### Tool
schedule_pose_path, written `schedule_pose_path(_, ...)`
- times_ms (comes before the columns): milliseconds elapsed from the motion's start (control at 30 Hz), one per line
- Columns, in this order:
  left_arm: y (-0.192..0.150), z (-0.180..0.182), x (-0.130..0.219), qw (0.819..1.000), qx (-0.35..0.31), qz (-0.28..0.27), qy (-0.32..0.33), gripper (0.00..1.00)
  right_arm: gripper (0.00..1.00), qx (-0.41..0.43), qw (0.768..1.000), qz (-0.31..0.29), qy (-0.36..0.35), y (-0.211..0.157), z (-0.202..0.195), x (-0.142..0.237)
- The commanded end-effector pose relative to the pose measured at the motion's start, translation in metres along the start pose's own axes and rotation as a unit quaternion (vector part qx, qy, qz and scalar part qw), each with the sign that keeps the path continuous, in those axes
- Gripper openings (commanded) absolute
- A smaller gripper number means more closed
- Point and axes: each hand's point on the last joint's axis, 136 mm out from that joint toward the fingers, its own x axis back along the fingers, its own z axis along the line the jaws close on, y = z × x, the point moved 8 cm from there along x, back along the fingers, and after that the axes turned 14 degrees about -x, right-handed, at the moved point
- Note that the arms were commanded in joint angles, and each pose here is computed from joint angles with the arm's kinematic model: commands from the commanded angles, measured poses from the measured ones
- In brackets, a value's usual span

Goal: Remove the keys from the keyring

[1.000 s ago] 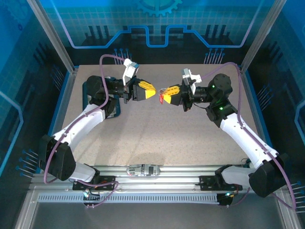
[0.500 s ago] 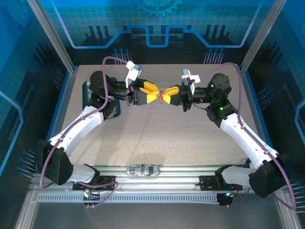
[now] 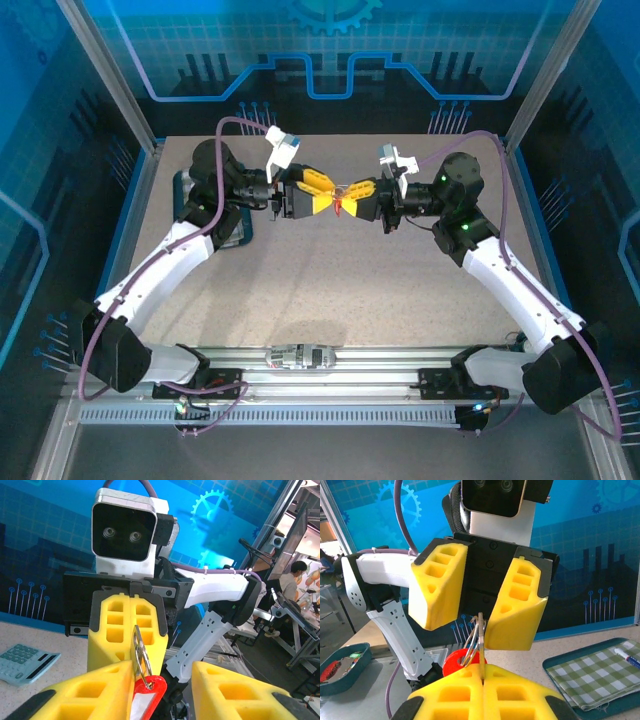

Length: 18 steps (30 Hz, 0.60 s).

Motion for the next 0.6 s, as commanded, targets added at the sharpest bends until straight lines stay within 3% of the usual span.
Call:
schedule_pose_path(0, 0.0113, -0.0022, -0.0022, 1.0, -0.022, -0.005, 0.001, 0.32, 0.0, 0.022, 1.0, -0.009, -0.007, 0.0106, 0.0072, 0.0027)
schedule_pose_path(167, 0.0099, -0.0003, -0.0027, 1.0, -0.019, -0.003, 0.001, 0.21, 0.0, 0.022, 1.0, -0.01, -0.008, 0.0104, 0.0066, 0.0024)
schedule_pose_path(367, 0.0092, -0.0006, -0.0026, 1.0, -0.017, -0.003, 0.001, 0.01, 0.0, 0.027, 1.0, -0.013, -0.007, 0.0104, 0.0079, 0.003)
schedule_pose_path(567, 0.0088, 0.0021, -0.0006, 1.0, -0.01, -0.02, 0.002, 0.0, 0.0, 0.054, 0.998, -0.028, -0.017, 0.0069, 0.0086, 0.0053)
